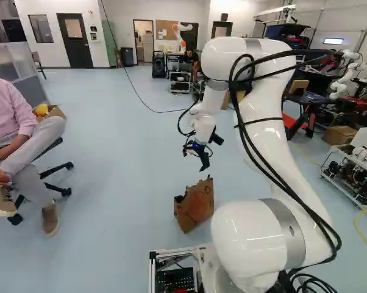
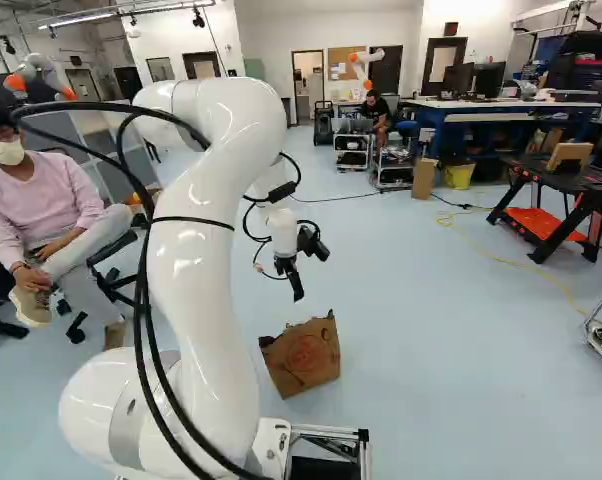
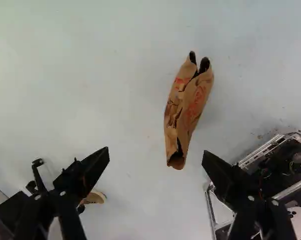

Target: Pick up the grocery bag from the ground

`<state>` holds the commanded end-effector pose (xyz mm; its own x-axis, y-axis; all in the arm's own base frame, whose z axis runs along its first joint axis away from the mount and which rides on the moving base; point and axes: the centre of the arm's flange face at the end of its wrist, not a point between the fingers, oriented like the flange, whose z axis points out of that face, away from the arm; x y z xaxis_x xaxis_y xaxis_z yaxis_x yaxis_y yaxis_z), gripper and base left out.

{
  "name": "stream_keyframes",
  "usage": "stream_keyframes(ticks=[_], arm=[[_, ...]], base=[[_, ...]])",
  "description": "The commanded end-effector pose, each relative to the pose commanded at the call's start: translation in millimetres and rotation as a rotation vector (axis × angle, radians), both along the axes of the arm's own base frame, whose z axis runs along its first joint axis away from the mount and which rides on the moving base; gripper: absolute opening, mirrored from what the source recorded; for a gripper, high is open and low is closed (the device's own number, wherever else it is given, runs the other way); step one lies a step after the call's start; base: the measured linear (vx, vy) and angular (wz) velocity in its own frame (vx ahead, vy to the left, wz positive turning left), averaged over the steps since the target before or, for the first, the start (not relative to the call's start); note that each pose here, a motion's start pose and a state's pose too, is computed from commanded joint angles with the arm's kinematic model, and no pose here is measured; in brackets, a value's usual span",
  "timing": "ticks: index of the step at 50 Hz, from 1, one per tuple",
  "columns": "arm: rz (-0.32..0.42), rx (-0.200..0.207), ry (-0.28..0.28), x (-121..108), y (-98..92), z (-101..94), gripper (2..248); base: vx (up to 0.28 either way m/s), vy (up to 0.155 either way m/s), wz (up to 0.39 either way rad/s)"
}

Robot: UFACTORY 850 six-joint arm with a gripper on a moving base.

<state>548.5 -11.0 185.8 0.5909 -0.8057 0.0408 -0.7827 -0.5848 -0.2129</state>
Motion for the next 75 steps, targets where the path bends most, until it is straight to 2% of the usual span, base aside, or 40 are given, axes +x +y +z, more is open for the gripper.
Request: stream_keyframes(ticks=[29,75], arm=[[-0.003,0.004,0.077,15.6,-1.7,-81.3,247],[-0.051,0.010,0.154,29.2,-30.0,-212.6,247]], base=[[0.000,0.000,0.000],[0.000,0.000,0.000]])
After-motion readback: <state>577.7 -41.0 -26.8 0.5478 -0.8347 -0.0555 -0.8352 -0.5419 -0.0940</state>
